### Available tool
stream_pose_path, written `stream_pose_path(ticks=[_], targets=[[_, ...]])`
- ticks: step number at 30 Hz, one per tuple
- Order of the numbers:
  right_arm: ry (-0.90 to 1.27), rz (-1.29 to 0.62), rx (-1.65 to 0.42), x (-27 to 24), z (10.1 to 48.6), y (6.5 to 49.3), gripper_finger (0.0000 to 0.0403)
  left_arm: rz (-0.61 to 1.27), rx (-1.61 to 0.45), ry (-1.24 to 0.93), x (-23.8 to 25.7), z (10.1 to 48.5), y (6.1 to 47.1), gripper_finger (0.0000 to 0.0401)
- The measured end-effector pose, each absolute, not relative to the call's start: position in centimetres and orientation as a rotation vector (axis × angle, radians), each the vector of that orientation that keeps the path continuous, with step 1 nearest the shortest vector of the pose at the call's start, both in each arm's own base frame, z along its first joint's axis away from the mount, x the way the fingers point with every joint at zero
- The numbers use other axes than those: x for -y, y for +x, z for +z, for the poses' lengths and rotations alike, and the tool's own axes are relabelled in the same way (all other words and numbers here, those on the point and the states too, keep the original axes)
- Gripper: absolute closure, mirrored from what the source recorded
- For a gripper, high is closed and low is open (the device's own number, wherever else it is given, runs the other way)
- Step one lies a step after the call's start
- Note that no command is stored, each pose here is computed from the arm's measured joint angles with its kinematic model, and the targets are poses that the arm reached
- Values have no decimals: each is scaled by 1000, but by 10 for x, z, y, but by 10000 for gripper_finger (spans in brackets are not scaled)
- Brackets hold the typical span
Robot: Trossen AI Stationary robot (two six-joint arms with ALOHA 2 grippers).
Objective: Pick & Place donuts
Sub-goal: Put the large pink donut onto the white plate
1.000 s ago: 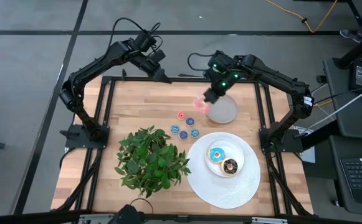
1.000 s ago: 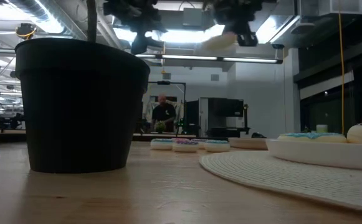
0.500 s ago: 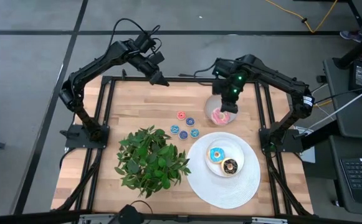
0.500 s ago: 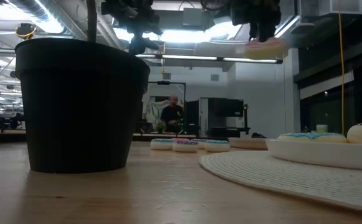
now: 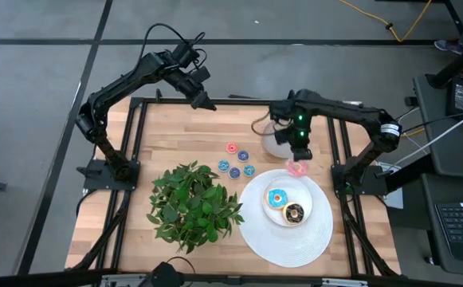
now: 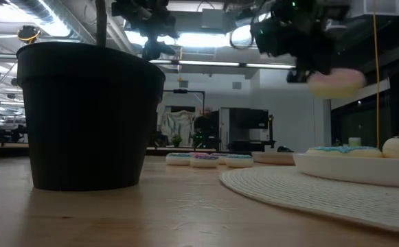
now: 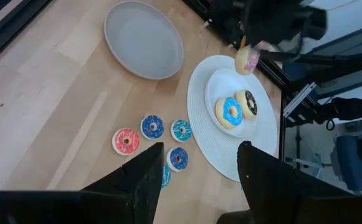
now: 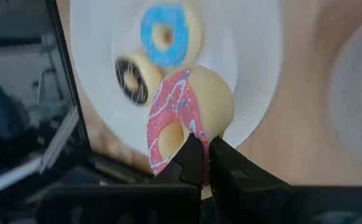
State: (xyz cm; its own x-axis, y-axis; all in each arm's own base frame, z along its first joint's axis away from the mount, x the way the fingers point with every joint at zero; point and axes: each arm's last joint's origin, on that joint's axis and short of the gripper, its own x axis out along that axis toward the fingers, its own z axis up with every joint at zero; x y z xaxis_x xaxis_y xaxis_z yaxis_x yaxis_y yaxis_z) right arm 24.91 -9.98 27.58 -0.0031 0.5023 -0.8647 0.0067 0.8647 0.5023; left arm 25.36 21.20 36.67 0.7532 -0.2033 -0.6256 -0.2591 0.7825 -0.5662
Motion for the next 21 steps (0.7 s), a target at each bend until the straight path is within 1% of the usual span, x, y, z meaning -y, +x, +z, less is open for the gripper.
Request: stream_pose_path(ticks=[7,10,16,21], targets=[[394,518,-1608,87,233,239,386,35,-732,-686,-212,367,254,207],[398,542,-1575,84,222,235,386,35,-732,-686,-212,367,253,205],[355,531,-1466,77,210,221,386,36,-733,-687,-212,367,254,207],[372,527,-1392,71,201,209,386,50,-725,-696,-213,367,254,205]])
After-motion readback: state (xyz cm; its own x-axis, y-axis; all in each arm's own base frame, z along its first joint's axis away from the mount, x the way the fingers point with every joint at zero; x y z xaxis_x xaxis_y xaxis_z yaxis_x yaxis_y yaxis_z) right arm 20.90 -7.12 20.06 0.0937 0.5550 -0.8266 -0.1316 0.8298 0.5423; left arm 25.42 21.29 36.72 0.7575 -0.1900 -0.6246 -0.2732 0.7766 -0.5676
